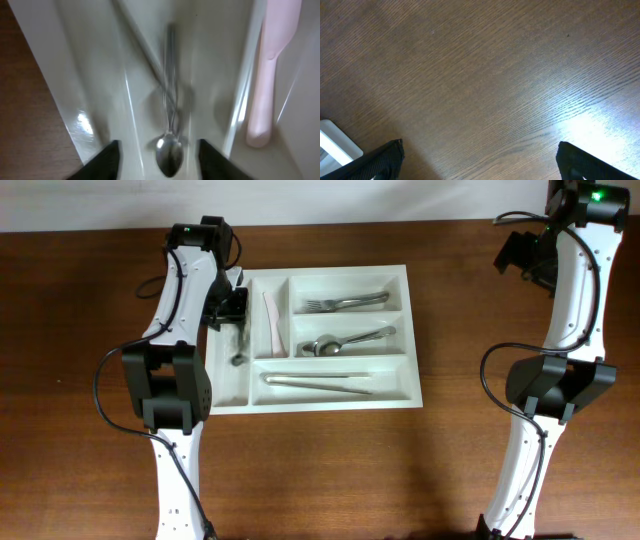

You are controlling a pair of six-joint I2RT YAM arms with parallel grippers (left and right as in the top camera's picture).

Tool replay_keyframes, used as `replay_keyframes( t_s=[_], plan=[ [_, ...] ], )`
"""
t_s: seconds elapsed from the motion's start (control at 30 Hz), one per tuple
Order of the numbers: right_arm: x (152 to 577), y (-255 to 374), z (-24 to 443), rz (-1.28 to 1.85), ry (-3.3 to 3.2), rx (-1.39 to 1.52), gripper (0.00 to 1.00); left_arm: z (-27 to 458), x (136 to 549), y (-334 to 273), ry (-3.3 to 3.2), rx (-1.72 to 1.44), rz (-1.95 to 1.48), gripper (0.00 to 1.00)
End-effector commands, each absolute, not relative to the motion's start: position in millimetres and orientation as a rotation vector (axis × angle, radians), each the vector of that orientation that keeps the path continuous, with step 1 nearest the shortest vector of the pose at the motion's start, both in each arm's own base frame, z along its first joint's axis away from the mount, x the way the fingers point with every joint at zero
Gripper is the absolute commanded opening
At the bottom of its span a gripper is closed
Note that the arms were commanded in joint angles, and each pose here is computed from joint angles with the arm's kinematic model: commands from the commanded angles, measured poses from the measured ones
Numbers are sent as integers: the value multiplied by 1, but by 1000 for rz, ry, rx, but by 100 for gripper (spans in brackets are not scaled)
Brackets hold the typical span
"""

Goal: Pack container
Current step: 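Carry the second spoon with the left gripper into the left compartment, then open the left gripper to release the spoon and withdraw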

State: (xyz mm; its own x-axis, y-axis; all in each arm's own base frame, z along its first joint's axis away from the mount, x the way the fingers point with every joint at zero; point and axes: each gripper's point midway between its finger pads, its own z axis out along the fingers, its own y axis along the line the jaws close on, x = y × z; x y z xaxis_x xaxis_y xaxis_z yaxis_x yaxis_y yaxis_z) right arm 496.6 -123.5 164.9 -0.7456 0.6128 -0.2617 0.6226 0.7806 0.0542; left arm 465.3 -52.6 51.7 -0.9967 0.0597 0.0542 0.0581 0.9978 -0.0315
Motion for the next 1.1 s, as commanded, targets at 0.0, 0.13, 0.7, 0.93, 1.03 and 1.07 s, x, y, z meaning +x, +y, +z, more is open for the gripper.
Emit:
replay_keyframes(
  t_s=[0.0,0.13,0.7,0.93,1.03,1.07],
  plan=[
    [494,-126,184,-51,2670,944,99,53,463,-54,-3080,-105,53,61],
    [494,-126,184,-51,2670,944,99,53,463,-56,-3078,-105,65,63],
    [494,-126,184,-51,2670,944,99,121,485,-66,-3243,-121,161,66],
    [494,-126,184,-51,2670,944,99,200,480,-63,-3402,-137,170,80],
    [494,-126,184,-51,2670,944,99,226,472,-52,-3458,-122,89,86],
    [494,-126,184,-51,2670,944,99,236,469,-47,-3477,-91,70,86]
  ],
)
